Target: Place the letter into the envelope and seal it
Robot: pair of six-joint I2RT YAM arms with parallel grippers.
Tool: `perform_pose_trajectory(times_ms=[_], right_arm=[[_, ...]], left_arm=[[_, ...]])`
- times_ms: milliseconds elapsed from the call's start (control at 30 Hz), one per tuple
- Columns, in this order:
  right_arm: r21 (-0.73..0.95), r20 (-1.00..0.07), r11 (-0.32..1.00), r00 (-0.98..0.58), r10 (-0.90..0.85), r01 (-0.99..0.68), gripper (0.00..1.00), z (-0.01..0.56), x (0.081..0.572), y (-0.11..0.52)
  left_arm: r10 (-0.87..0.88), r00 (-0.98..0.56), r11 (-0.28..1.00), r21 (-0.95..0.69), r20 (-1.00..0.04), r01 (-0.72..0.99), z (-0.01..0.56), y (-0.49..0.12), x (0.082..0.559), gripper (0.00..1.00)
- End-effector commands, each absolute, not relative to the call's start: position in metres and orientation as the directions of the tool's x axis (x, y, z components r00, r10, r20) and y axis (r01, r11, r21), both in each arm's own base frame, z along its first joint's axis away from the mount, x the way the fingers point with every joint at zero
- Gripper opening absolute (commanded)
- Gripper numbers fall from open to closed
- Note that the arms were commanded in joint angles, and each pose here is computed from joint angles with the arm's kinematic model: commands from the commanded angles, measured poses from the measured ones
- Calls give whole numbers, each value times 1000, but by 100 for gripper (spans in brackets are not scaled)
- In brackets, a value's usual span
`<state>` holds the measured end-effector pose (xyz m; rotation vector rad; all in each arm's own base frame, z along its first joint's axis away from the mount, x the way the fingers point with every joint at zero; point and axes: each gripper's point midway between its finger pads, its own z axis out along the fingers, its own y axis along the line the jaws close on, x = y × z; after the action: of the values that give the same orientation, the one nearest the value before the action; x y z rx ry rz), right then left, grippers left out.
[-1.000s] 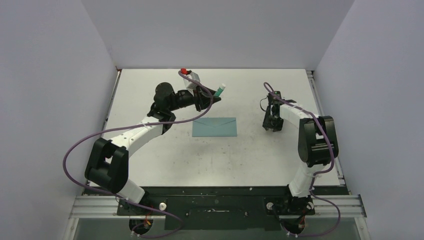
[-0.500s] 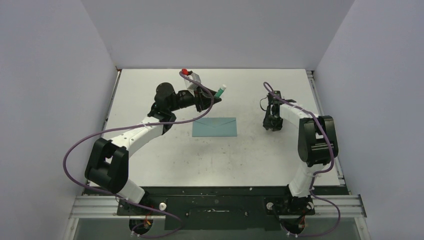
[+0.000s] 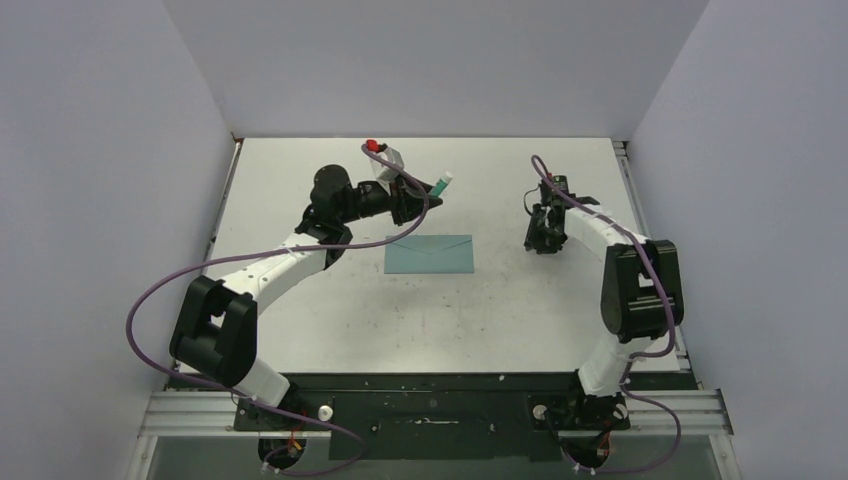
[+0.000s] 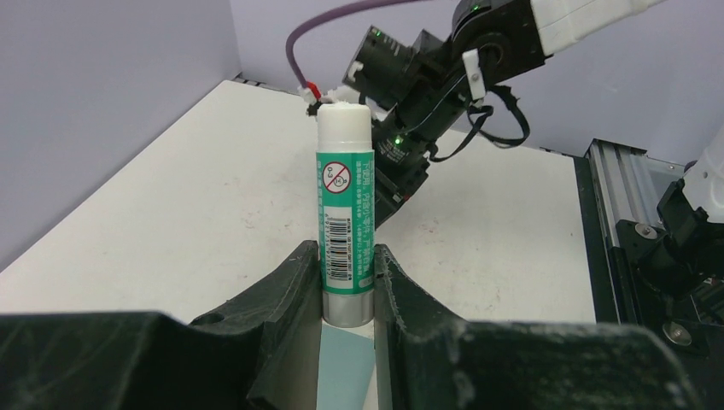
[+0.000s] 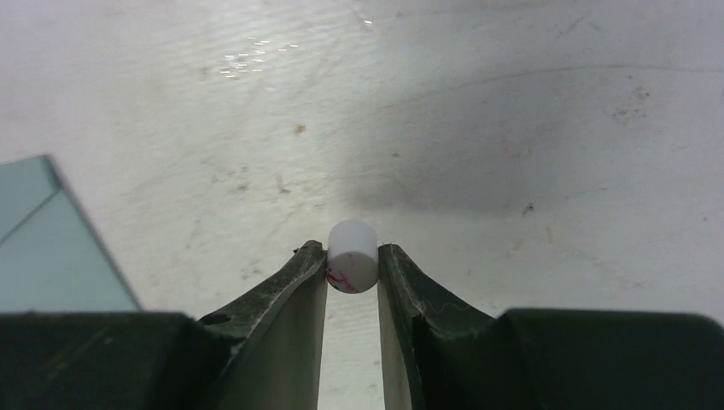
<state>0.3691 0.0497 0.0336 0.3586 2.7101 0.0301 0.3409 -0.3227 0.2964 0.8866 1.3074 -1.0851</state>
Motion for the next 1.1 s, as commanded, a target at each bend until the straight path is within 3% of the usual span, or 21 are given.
perform_pose_trajectory(times_ms=[0, 133, 300, 633, 1067], right_arm=[[314, -516, 943, -813, 270, 114, 5, 106, 392, 87], [507, -555, 855, -800, 227, -109, 5, 155, 387, 133], [697, -610, 612, -758, 232, -374, 5, 237, 372, 189], [768, -640, 275, -713, 287, -578, 5, 333, 340, 245], [761, -646, 298, -713, 272, -576, 5, 334, 330, 246]], left_arm=[[-106, 2, 285, -28, -994, 958, 306, -321, 337, 0], [-76, -2, 287, -24, -997, 958, 295, -320, 334, 0], [-10, 6, 279, 3, -1000, 960, 282, -318, 327, 0], [65, 53, 266, 68, -997, 962, 273, -317, 317, 0], [19, 64, 325, 67, -998, 943, 280, -315, 321, 0]])
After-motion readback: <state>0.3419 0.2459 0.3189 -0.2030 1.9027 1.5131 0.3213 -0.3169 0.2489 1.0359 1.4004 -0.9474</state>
